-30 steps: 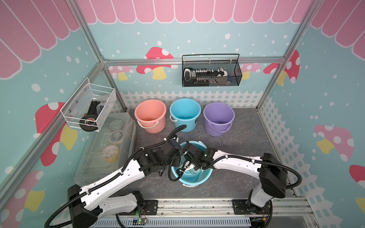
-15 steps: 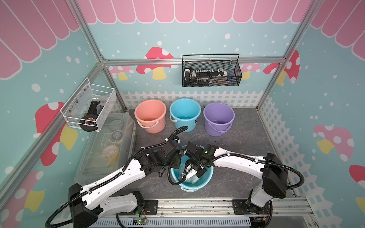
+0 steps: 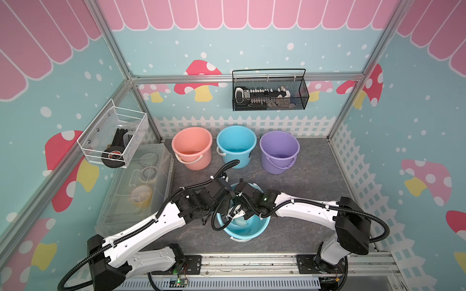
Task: Wipe the inside of the bucket with a cloth
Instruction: Wipe the dirt from the inside of the bucket.
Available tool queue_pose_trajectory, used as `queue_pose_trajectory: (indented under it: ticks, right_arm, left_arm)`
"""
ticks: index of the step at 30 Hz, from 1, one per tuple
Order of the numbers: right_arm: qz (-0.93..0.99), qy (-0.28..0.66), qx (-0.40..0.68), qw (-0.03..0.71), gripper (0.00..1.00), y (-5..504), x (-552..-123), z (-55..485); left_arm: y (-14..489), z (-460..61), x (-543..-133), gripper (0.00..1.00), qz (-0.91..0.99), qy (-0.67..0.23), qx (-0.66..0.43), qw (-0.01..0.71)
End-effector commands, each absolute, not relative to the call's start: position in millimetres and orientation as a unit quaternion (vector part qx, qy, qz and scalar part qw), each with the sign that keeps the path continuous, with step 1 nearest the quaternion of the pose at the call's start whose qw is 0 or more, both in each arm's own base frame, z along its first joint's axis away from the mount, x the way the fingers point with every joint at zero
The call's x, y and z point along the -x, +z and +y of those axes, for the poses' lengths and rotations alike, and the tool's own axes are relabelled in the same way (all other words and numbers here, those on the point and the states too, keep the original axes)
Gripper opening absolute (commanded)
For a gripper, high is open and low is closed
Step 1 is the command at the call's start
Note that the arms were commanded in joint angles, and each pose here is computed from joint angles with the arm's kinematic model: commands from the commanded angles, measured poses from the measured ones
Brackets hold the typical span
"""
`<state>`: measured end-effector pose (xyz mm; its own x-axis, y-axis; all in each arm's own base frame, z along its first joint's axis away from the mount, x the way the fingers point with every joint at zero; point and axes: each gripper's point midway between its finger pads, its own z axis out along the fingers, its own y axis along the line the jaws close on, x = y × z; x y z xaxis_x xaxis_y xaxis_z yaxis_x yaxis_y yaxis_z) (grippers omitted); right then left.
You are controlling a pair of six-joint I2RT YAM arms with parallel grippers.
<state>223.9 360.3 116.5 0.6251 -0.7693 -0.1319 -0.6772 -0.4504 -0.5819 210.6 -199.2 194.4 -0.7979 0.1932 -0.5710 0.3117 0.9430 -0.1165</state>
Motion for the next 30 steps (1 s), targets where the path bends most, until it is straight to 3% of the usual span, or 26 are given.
queue_pose_trajectory:
  ticks: [1, 9, 19, 26, 30]
  right_arm:
    - [0.409, -0.165, 0.841, 0.313, 0.0, 133, -242, 351]
    - [0.395, -0.173, 0.881, 0.196, 0.0, 116, -223, 309]
    - [0.401, -0.012, 0.912, 0.082, 0.0, 92, -154, 287]
    - [0.42, 0.138, 0.889, 0.119, 0.0, 110, -113, 316]
    - [0.428, 0.166, 0.868, 0.188, 0.0, 119, -119, 345]
  left_arm:
    - [232, -221, -226, 0.0, 0.92, -0.164, -0.106, 0.338]
    - [235, -219, -226, 0.0, 0.922, -0.156, -0.106, 0.339]
    - [249, -213, -230, 0.0, 0.919, -0.147, -0.098, 0.354]
    - [258, -216, -231, 0.0, 0.914, -0.152, -0.108, 0.361]
    - [259, -220, -232, 0.0, 0.913, -0.155, -0.115, 0.359]
